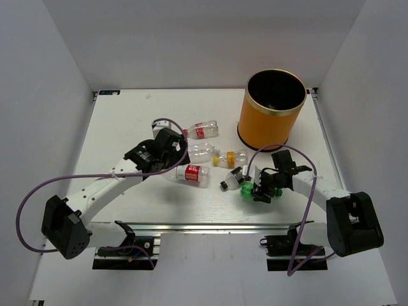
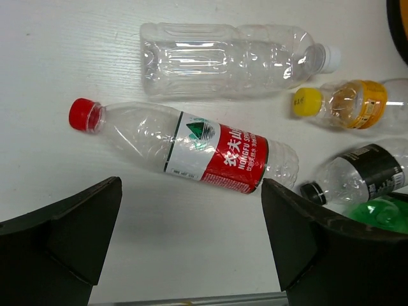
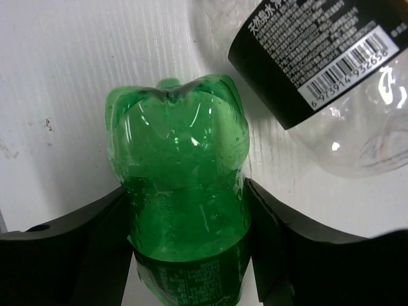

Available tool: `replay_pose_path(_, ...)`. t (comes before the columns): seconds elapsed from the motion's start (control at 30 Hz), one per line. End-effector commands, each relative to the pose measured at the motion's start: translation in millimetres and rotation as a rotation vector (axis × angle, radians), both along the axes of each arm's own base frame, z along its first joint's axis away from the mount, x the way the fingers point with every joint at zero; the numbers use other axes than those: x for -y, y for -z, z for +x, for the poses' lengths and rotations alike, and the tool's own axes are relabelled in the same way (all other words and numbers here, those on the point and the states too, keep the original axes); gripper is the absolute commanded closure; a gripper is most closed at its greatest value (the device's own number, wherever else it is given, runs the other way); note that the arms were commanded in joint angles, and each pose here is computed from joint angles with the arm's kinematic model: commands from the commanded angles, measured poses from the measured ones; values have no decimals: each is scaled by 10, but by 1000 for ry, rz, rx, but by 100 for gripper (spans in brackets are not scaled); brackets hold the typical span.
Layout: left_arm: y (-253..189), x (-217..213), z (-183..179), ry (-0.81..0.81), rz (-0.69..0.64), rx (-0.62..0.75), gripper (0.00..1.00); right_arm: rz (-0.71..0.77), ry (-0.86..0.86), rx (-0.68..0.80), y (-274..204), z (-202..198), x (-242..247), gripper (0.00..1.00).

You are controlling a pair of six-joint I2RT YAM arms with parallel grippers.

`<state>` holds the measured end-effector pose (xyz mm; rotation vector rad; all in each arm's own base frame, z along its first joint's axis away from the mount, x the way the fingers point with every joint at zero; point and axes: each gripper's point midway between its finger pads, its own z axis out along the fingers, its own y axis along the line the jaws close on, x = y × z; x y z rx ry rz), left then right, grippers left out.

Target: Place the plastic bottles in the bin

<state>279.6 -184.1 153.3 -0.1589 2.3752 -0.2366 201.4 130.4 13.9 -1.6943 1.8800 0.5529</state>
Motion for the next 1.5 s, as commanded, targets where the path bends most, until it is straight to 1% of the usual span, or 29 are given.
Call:
replay_pose_path(0.0, -250, -93, -46, -108, -62, 32, 0, -122, -17, 20, 167, -16, 171, 59)
replay_pose_path(0.03, -232, -93, -78, -115, -79, 24, 0, -127, -26, 4, 126, -99, 192, 69)
replay_pose_path(0.1, -156, -47, -134, -126, -116, -13, 0, -88, -70, 45, -64, -111, 135, 76)
replay_pose_path(0.13, -46, -11, -198, -131, -120, -56, 0, -26, -100, 50, -373, -227, 56, 79)
replay_pose_path(0.2, 171, -12, -263, -150, -92, -133, 0, 30, -162, 110, -695, -291, -19, 82)
replay_pose_path(0.3, 365, 65, -277, -151, -104, -180, 0, 131, -205, 131, -1428, -486, -124, 83)
replay_pose_path(0.33, 409, 113, -225, -161, -115, -180, 0, 174, -179, 213, -1851, -368, -184, 83)
replay_pose_path(0.4, 505, 148, -234, -183, -128, -209, 0, 182, -90, 374, -2219, -99, -162, 85)
replay_pose_path(0.43, 545, 174, -253, -184, -124, -220, 0, 225, 46, 368, -2411, -13, -155, 85)
replay_pose_path(0.47, 607, 203, -219, -185, -120, -224, 0, 304, 113, 602, -2901, 343, -183, 85)
replay_pose_path(0.5, 649, 206, -220, -195, -116, -235, 0, 255, 272, 714, -3078, 565, 47, 85)
replay_pose_path(0.53, 690, 236, -243, -198, -114, -246, 0, 308, 392, 704, -3158, 665, 93, 85)
replay_pose_path(0.57, 743, 249, -230, -200, -101, -259, 0, 376, 444, 841, -3539, 836, 120, 85)
replay_pose_path(0.6, 785, 250, -232, -212, -98, -270, 0, 345, 564, 864, -3580, 1002, 284, 85)
replay_pose_path(0.67, 779, 330, -192, -213, -111, -266, 0, 386, 645, 945, -3929, 1207, 369, 85)
replay_pose_path(0.7, 799, 375, -189, -203, -113, -264, 0, 369, 657, 928, -3872, 1380, 343, 85)
replay_pose_path(0.73, 836, 392, -173, -213, -111, -273, 0, 388, 689, 963, -4034, 1445, 380, 85)
replay_pose_path(0.87, 916, 508, -129, -209, -95, -280, 0, 411, 756, 975, -4145, 1814, 436, 83)
replay_pose_path(0.9, 952, 505, -133, -210, -87, -287, 0, 430, 755, 1003, -4201, 1969, 406, 82)
replay_pose_path(1.03, 1000, 547, -173, -214, -81, -293, 0, 464, 703, 950, -4118, 2349, 271, 78)
replay_pose_path(1.07, 1033, 526, -196, -223, -78, -301, 0, 454, 724, 934, -4009, 2510, 331, 77)
replay_pose_path(1.13, 1065, 490, -227, -236, -56, -295, 0, 488, 707, 924, -4103, 2606, 289, 74)
replay_pose_path(1.2, 1035, 466, -232, -256, -70, -285, 0, 501, 698, 860, -3920, 2819, 292, 71)
replay_pose_path(1.23, 1018, 431, -244, -260, -69, -275, 0, 495, 699, 841, -3838, 2919, 322, 66)
replay_pose_path(1.3, 1019, 417, -277, -265, -69, -269, 0, 492, 688, 796, -3695, 3041, 310, 51)
replay_pose_path(1.33, 1016, 402, -262, -271, -63, -260, 0, 470, 700, 742, -3525, 3122, 321, 29)
replay_pose_path(1.4, 1021, 373, -264, -296, -61, -259, 0, 458, 698, 709, -3410, 3164, 342, 19)
replay_pose_path(1.43, 1018, 361, -253, -300, -56, -252, 0, 456, 704, 696, -3339, 3154, 365, 10)
replay_pose_path(1.47, 1025, 349, -267, -308, -54, -258, 0, 456, 708, 690, -3253, 3138, 390, 10)
